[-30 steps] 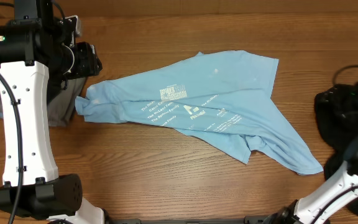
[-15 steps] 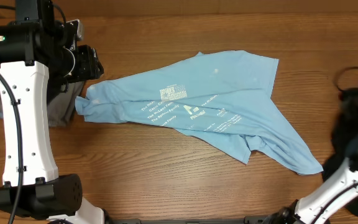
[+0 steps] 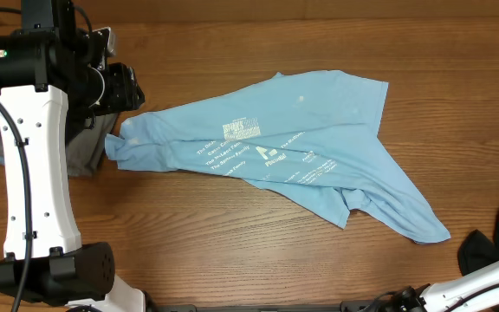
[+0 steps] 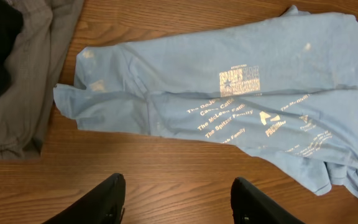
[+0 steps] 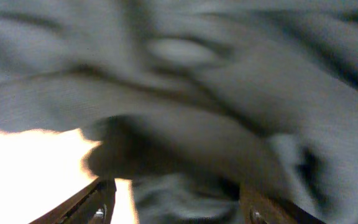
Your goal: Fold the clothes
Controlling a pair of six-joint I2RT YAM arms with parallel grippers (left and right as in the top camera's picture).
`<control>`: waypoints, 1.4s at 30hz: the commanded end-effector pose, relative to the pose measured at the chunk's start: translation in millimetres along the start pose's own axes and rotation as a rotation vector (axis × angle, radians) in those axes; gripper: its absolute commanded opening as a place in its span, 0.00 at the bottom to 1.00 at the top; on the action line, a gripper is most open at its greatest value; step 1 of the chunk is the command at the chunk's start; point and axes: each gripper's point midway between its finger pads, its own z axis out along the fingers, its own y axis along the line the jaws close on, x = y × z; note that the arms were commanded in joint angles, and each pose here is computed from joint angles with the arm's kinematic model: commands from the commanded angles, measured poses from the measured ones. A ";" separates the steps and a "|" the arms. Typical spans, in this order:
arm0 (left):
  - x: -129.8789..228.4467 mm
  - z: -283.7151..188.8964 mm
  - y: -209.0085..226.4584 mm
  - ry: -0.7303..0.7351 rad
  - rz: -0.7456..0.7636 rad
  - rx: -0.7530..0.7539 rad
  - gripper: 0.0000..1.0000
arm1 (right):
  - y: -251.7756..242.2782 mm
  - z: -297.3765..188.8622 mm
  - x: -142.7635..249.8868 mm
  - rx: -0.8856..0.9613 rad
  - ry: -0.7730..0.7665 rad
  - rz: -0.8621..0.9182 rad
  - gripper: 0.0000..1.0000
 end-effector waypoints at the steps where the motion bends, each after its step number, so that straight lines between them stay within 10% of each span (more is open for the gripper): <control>1: -1.6 -4.1 -5.3 -0.014 0.048 0.018 0.59 | 83.2 -64.3 -5.7 -0.357 -0.026 -0.101 0.70; 11: 2.7 -5.4 -5.4 -0.003 0.052 0.017 0.66 | 214.3 -177.7 96.5 -0.698 0.045 -0.423 0.75; 26: 13.6 23.7 -53.5 0.075 0.230 0.045 0.70 | 305.0 -55.9 271.5 -0.386 0.059 -0.979 0.83; 32: 20.1 42.2 -62.8 0.131 0.272 0.016 0.69 | 306.1 8.1 280.2 -0.213 -0.012 -0.993 0.84; 42: 17.4 48.1 -63.1 0.133 0.273 0.016 0.69 | 297.8 54.8 309.5 -0.234 0.127 -1.002 0.60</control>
